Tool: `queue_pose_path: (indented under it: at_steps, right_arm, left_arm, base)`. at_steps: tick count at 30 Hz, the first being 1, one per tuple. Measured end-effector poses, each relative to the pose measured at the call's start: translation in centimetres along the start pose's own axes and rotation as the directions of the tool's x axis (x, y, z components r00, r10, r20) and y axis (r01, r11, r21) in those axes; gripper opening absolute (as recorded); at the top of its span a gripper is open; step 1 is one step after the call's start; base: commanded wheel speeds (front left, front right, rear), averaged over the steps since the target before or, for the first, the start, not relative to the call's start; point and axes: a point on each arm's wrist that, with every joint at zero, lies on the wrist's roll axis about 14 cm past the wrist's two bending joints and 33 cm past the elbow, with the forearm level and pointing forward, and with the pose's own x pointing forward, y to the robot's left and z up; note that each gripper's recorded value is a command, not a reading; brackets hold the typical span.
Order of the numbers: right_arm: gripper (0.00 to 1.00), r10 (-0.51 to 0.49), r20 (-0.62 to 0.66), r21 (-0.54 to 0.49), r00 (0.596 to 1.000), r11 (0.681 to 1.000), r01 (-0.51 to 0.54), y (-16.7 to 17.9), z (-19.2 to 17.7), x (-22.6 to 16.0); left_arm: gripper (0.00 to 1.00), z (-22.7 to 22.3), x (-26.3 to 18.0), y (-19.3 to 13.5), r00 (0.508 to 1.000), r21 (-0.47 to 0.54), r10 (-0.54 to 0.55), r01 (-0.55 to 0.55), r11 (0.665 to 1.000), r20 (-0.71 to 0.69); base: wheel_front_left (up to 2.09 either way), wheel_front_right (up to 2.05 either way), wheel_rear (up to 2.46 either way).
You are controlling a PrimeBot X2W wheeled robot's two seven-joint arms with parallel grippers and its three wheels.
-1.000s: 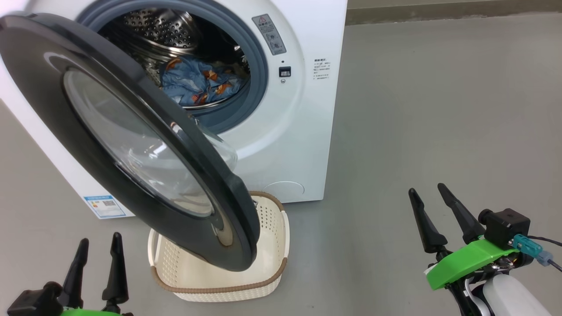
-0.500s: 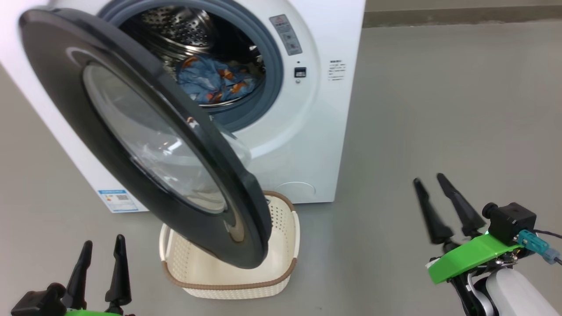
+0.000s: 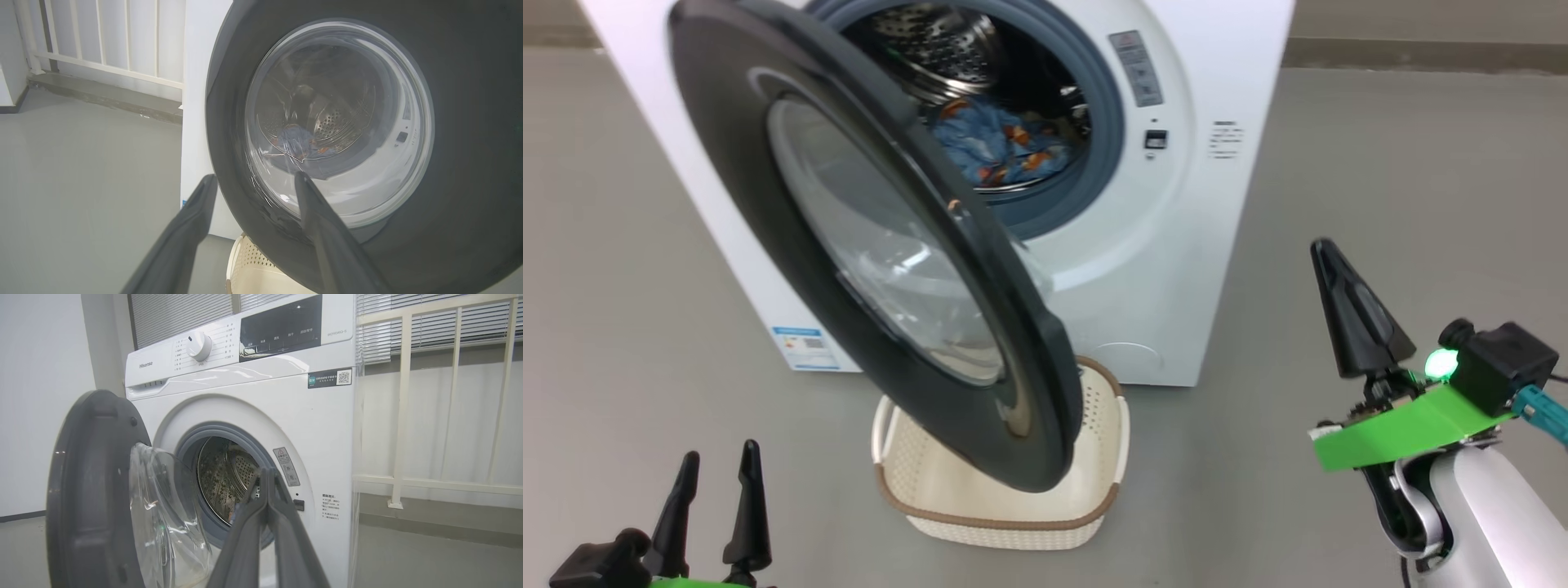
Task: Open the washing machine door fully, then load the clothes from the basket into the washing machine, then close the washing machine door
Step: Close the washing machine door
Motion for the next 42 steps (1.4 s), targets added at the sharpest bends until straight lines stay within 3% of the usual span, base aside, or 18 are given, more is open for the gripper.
queue_pose_path:
  at_steps: [10, 19, 29, 36, 42]
  right_arm:
    - [0.0, 0.187, 0.182, 0.056, 0.965, 0.978, -0.201, 6.9, 4.9, 3.0]
    - [0.0, 0.393, 0.26, 0.111, 0.882, 0.895, -0.432, 15.0, 6.8, 2.4]
    - [0.0, 0.6, 0.153, 0.157, 0.785, 0.77, -0.619, 21.9, 3.2, -0.6]
    - [0.0, 0.657, 0.004, 0.196, 0.754, 0.739, -0.644, 23.0, -1.8, -1.8]
    - [0.0, 0.665, -0.132, 0.22, 0.735, 0.743, -0.633, 22.6, -6.3, -2.6]
  left_arm:
    - [1.0, 1.0, -2.1, 2.6, 0.996, -0.001, 0.081, -0.081, 0.997, 0.03]
    - [1.0, 1.5, -3.5, 4.0, 0.991, -0.003, 0.125, -0.125, 0.992, 0.047]
    - [1.0, 1.9, -4.4, 4.6, 0.986, -0.011, 0.152, -0.152, 0.988, 0.064]
    - [1.0, 2.2, -5.4, 5.6, 0.98, -0.014, 0.187, -0.186, 0.982, 0.074]
    - [1.0, 1.8, -6.5, 6.5, 0.973, -0.013, 0.221, -0.221, 0.975, 0.064]
  base:
    - [0.0, 0.0, 0.0]
    - [0.0, 0.0, 0.0]
    - [0.0, 0.0, 0.0]
    - [0.0, 0.0, 0.0]
    - [0.0, 0.0, 0.0]
